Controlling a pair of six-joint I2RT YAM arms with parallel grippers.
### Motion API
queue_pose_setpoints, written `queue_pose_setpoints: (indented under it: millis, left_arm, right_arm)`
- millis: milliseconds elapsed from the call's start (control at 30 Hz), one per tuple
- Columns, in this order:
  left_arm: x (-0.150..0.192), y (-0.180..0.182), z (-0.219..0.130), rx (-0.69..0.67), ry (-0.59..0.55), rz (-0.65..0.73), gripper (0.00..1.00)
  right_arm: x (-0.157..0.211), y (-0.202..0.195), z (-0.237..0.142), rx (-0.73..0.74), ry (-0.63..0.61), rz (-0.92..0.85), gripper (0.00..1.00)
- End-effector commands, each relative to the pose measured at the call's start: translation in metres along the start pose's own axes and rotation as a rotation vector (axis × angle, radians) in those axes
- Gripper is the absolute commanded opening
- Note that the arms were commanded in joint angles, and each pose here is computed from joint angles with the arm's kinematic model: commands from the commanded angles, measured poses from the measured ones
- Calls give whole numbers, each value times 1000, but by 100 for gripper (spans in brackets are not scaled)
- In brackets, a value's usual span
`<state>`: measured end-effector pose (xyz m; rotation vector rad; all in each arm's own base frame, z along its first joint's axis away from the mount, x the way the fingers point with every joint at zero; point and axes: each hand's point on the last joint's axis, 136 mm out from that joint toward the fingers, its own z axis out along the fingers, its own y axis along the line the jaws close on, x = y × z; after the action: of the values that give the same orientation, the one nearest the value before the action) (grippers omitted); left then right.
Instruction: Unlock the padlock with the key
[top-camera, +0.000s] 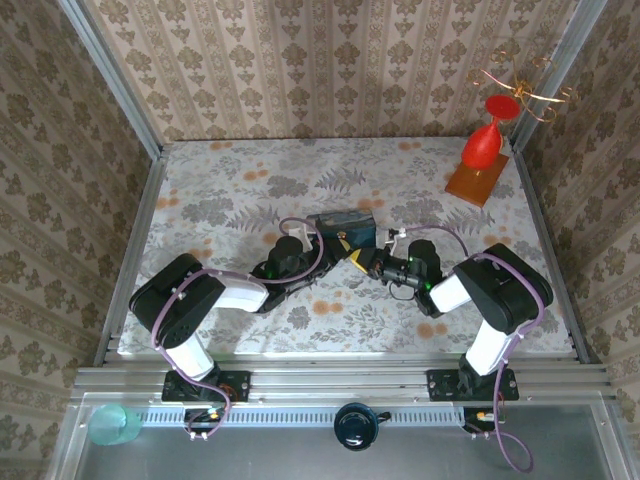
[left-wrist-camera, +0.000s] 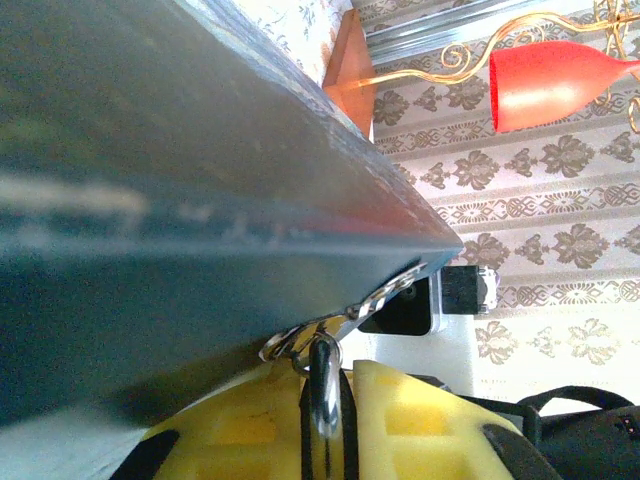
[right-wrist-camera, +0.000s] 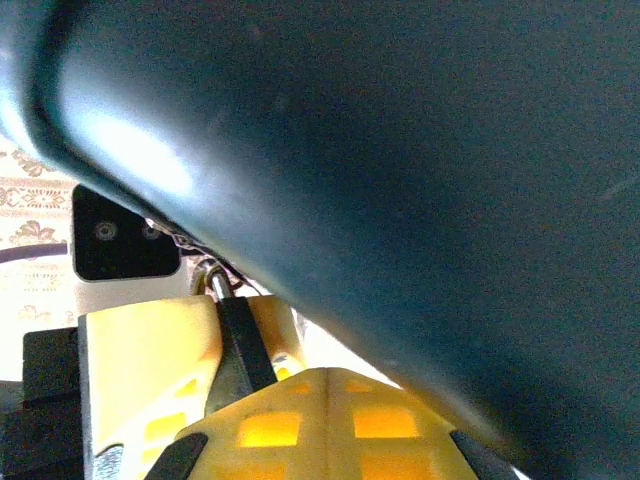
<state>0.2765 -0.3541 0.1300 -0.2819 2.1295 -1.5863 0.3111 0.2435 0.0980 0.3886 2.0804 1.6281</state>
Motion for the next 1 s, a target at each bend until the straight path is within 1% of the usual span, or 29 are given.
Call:
queue_pose_setpoints:
  millis: [0,33,100,200,300,400,533,600,700,767,900,967]
  left_arm:
    - [-8,-46,1,126,-8,80,0]
    - [-12,-37,0,90,-12,92,0]
    - [-21,-21,-2,36,-22,120,0]
    - [-28,-2,-2,-28,-20,141,0]
    - [-28,13,3,-70,-3,154,0]
    - [-25,28,10,-115,20,169,0]
    - [-24,51,16,-174,41,179,0]
    - [-23,60,18,-193,51,176,0]
    - [-21,71,17,-217,62,177,0]
    - [-18,78,15,-240,74,183,0]
    - [-16,88,9,-264,79,189,2]
    - [-14,92,5,-270,82,189,5]
  right_arm:
    - [-5,-11,-8,63,-51,-28,0]
    - [-5,-14,-10,99,-45,-46,1]
    - [-2,-24,-15,206,-18,-91,10]
    - [-1,-23,-29,301,-6,-199,23]
    - [1,-27,-43,406,23,-260,33]
    - [9,-36,-49,481,61,-273,35]
    - [24,-39,-43,545,110,-317,36]
    - [27,-41,-40,608,121,-372,36]
    - [27,-46,-39,704,144,-434,37]
    - [29,-54,-36,759,181,-466,38]
    - [35,-61,-28,811,243,-513,40]
    - [38,-63,-25,832,262,-531,39]
